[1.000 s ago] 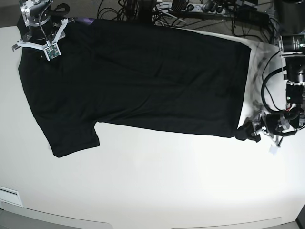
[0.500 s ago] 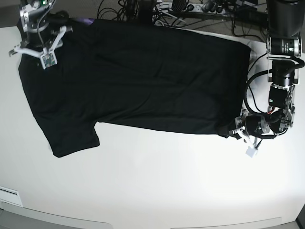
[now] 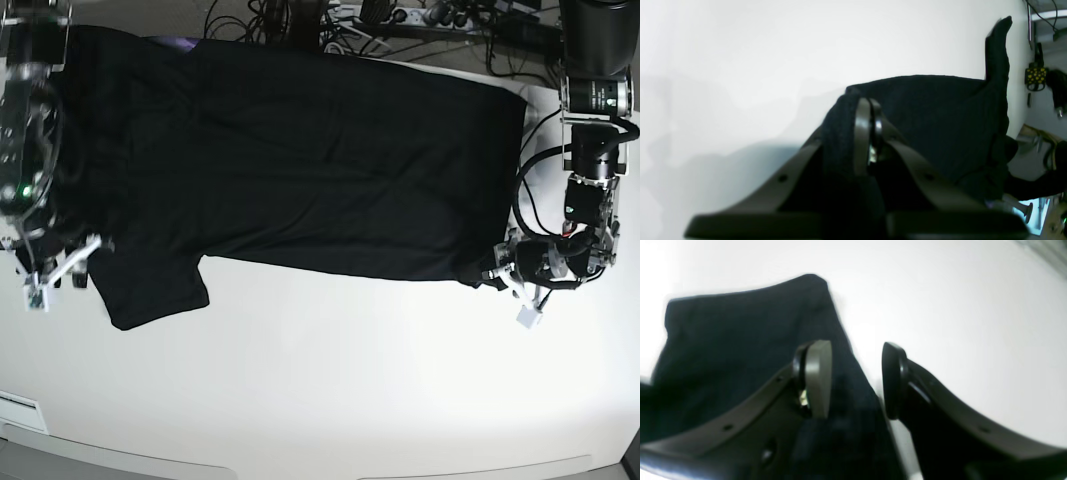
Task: Fold the T-shirt properly
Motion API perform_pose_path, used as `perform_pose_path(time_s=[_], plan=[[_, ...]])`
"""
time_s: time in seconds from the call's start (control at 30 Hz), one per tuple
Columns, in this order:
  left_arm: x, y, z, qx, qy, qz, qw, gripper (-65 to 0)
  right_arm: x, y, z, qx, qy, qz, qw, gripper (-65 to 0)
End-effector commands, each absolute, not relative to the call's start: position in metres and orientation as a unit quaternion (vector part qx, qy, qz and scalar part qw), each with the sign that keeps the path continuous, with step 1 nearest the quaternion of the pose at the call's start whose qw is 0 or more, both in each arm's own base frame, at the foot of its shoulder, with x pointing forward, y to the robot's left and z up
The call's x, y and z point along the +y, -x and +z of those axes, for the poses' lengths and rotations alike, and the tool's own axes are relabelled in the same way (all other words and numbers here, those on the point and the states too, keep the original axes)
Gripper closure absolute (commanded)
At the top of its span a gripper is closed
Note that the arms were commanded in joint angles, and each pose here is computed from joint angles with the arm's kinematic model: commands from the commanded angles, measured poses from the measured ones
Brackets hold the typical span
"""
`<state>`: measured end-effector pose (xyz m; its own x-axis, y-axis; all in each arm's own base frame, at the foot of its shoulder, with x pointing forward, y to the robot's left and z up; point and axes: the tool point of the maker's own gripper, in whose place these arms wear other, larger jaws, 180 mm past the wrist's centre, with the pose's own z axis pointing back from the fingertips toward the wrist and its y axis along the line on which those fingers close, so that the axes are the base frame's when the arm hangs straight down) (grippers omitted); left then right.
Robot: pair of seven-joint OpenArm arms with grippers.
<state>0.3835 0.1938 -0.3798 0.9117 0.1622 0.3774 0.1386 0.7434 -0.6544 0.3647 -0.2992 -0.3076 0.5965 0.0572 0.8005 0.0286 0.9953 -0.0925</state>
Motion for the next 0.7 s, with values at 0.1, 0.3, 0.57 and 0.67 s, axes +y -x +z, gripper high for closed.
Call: perform_pose_path(time_s=[0.1, 0.3, 0.57, 0.67], plan=[[0.204, -0.377, -0.386, -0.19, 0.336, 0.003, 0.922, 0.0, -0.333, -0.399, -0.309, -0.431, -0.077, -0.065, 0.897, -27.5], [0.204, -0.377, -0.386, -0.19, 0.336, 0.003, 0.922, 0.0, -0.341, -0.413, -0.352, -0.366, -0.204, -0.146, 0.896, -27.5], [0.203, -0.377, -0.385, -0.191, 0.337, 0.004, 0.922, 0.0, -0.315, -0.405, -0.374, -0.34, -0.276, -0.15, 0.886, -27.4], [0.203, -0.377, -0.385, -0.191, 0.337, 0.004, 0.922, 0.0, -0.298, -0.405, -0.37, -0.338, -0.309, -0.131, 0.879, -27.4]])
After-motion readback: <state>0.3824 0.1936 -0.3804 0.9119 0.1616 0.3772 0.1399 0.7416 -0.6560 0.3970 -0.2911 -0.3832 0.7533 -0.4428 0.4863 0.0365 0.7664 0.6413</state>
